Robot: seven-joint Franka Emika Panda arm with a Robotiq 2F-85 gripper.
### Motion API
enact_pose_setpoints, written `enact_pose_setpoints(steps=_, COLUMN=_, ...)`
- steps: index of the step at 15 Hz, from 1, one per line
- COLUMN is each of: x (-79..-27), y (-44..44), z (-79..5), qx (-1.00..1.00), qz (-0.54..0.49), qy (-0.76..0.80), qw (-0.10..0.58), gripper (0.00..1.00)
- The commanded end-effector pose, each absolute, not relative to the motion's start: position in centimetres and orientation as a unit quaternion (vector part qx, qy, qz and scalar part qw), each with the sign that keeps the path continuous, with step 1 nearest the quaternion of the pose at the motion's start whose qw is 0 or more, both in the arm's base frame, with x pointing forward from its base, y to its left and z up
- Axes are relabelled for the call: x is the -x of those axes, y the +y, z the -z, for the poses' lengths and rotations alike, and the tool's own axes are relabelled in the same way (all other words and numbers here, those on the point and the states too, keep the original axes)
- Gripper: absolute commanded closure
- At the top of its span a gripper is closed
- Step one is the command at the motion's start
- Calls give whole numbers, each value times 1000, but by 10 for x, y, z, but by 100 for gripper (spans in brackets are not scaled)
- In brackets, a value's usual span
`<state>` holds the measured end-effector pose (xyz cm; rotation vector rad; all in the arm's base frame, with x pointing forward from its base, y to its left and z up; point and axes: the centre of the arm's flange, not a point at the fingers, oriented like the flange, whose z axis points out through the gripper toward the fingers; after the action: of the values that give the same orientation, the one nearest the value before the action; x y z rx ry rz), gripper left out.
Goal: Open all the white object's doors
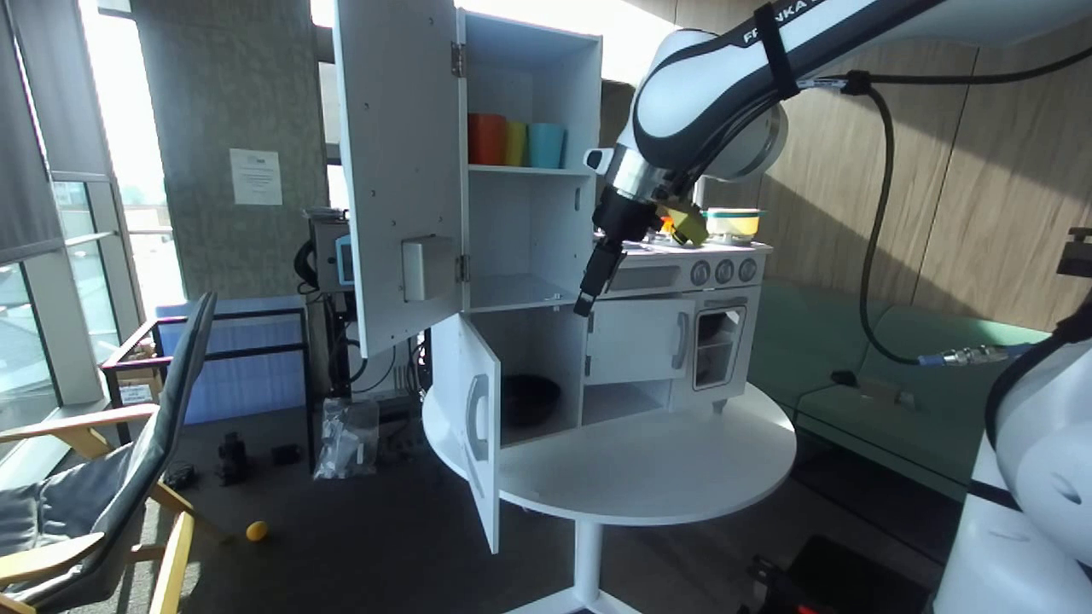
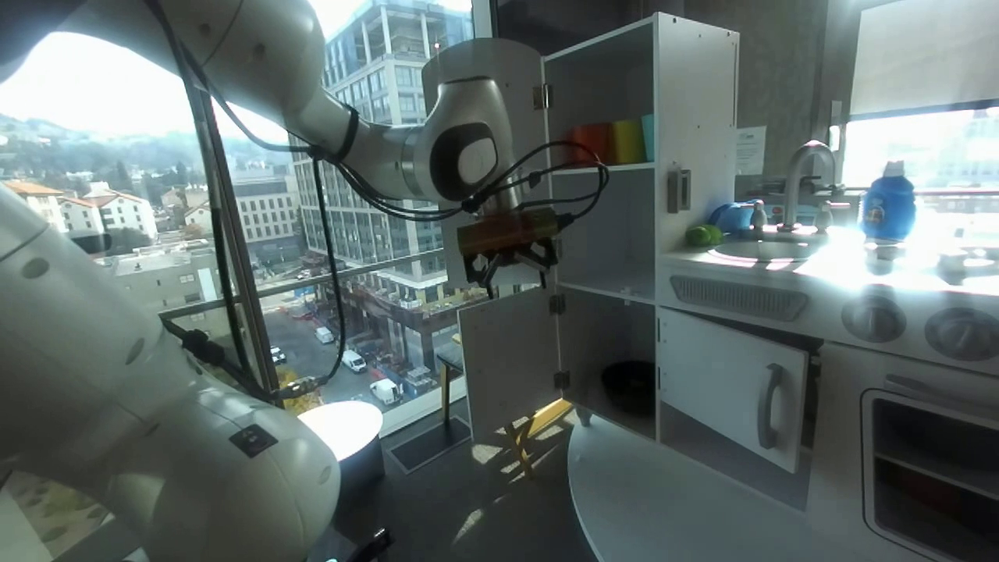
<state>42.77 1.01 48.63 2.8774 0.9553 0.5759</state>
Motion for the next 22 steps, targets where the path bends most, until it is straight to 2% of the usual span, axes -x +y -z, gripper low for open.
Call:
enact_pose_setpoints(steps=1, x=-449, y=-29, z=-505, qx=-938, qz=-246, qy=236, qw=62, gripper=0)
enact_pose_setpoints(steps=5, x=-455, y=-92, z=-512, qx=-944, qz=-280, qy=145, qw=100, gripper=0)
enact_pose_setpoints(steps=15, x=-481, y=-206, z=-482, qx=-949, qz=-238, qy=-105, qw=176, gripper=0)
enact_pose_setpoints(steps=22, x=-514, y=-227, z=-469, qx=-944, qz=-260, qy=-91, qw=182, gripper=0)
